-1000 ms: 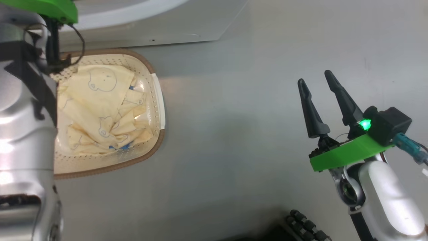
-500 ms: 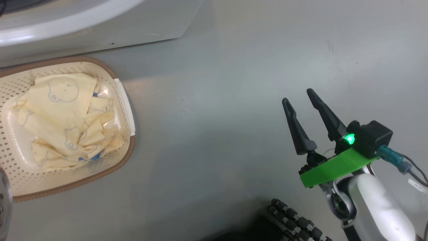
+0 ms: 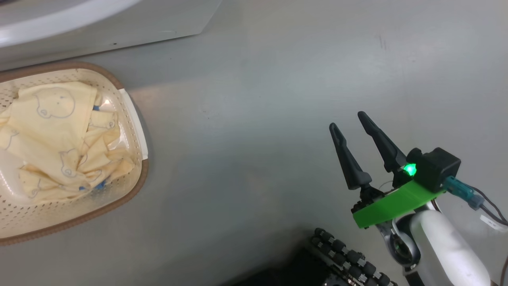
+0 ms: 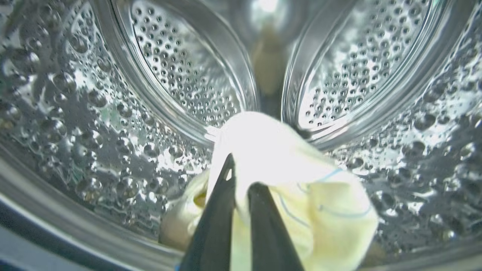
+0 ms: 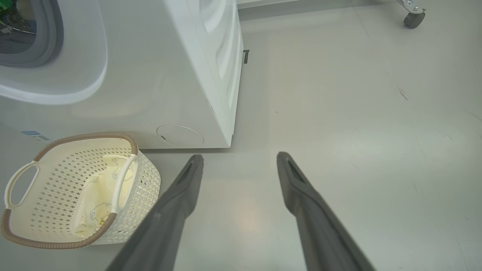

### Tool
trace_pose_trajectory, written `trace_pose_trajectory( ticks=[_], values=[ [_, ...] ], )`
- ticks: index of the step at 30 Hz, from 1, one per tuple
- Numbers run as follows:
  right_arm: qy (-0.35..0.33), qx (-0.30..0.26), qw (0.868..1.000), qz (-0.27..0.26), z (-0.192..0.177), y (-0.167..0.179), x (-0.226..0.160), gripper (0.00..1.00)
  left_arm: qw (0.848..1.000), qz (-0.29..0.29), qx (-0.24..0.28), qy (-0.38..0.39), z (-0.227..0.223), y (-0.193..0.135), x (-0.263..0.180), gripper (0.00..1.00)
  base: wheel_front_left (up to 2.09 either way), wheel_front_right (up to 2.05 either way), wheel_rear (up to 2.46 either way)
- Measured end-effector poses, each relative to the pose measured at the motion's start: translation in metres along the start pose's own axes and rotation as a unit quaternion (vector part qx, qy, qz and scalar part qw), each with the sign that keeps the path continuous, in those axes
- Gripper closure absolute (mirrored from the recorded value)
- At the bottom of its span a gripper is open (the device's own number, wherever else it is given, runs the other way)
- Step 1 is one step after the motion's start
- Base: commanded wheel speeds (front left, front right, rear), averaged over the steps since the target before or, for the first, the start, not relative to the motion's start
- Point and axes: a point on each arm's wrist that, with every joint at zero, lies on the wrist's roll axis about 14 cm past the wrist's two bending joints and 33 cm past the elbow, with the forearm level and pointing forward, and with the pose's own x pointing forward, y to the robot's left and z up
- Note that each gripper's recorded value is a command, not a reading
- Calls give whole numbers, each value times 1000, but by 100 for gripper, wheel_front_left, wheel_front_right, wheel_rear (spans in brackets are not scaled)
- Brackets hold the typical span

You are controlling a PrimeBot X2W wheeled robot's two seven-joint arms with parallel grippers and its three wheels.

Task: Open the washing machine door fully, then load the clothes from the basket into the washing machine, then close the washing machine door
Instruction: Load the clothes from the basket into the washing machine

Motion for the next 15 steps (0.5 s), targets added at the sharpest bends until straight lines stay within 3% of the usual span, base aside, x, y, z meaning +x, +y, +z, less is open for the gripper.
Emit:
trace_pose_trajectory(
  ticks=[3, 4, 6, 7, 8, 15],
  values=[
    [-1, 2, 1000, 0, 1, 1, -1, 0, 999, -11, 10, 43, -23, -5, -8, 99, 0, 0, 0],
    [-3, 3, 1000, 0, 2, 1, -2, 0, 998, -12, 15, 52, -27, -6, -9, 87, 0, 0, 0],
    [-8, 5, 1000, 0, 5, 1, -3, 0, 997, -17, 22, 75, -30, -9, -10, 56, 0, 0, 0],
    [-10, 5, 1000, 1, 7, 2, -3, 0, 996, -20, 25, 88, -30, -11, -10, 22, 0, 0, 0],
    [-11, 5, 1000, 2, 8, 2, -3, 0, 995, -23, 29, 98, -29, -13, -10, 2, 0, 0, 0],
    [-15, 14, 1000, 5, 9, 7, -8, 0, 983, -37, 58, 168, -27, -26, -16, 0, 0, 0, 0]
  ],
)
